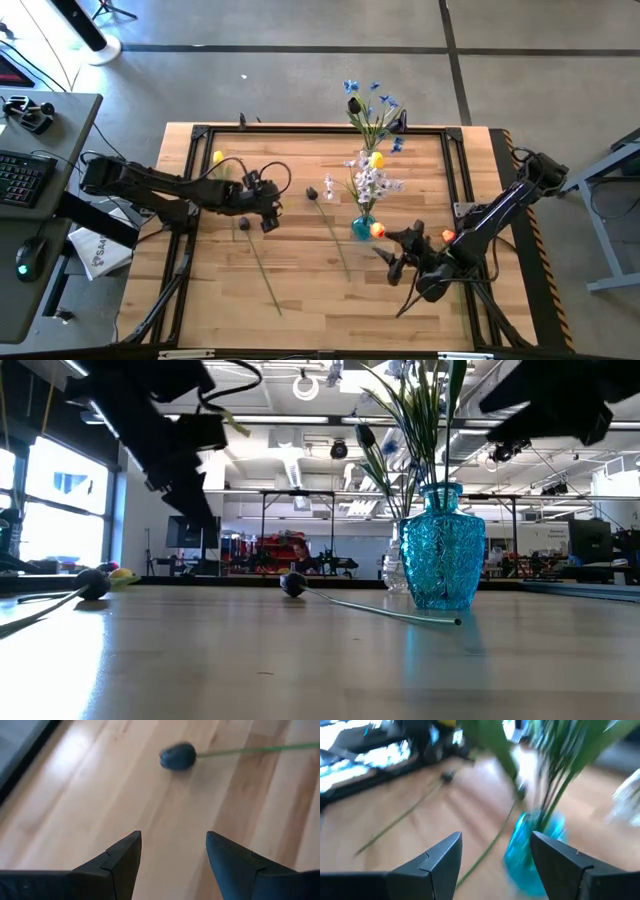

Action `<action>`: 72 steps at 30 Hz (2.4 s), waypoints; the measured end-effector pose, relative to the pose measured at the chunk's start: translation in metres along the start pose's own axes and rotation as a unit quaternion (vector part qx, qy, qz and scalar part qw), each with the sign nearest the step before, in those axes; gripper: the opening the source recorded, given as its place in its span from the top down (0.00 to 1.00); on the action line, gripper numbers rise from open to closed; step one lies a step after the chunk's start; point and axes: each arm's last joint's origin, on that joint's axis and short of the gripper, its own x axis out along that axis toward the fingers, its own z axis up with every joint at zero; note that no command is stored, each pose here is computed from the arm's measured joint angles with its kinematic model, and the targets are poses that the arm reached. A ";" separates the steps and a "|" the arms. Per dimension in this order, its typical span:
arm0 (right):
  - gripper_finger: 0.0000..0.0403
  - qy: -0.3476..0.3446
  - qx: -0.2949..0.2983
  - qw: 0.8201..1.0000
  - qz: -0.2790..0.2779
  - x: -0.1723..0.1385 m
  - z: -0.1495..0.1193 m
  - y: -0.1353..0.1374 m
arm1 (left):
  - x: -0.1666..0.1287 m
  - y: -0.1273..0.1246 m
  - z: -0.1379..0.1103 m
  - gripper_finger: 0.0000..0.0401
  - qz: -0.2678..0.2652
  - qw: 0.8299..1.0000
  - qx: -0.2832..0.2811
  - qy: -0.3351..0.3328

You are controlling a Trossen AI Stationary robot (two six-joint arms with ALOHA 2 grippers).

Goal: Sort flowers into vase by color
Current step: Put the black tulip into the transparent flower vase

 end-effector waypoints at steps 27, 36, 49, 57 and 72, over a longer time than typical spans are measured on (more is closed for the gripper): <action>0.43 0.630 0.233 0.679 -0.297 -0.037 -0.041 -0.050 | -0.014 -0.032 -0.019 0.47 -0.009 0.997 0.025 -0.072; 0.56 0.605 0.208 0.697 -0.323 -0.038 -0.039 -0.057 | -0.015 -0.033 -0.019 0.47 -0.008 0.997 0.026 -0.074; 0.64 0.567 0.195 0.741 -0.304 -0.035 -0.039 -0.057 | -0.012 -0.032 -0.020 0.47 0.014 0.995 -0.004 -0.103; 0.64 0.548 0.197 0.758 -0.295 -0.033 -0.039 -0.057 | 0.007 -0.034 -0.016 0.47 -0.023 0.962 -0.170 -0.210; 0.64 0.347 0.182 0.914 -0.106 -0.011 -0.031 -0.031 | 0.081 -0.067 0.025 0.47 0.033 0.988 -0.087 -0.119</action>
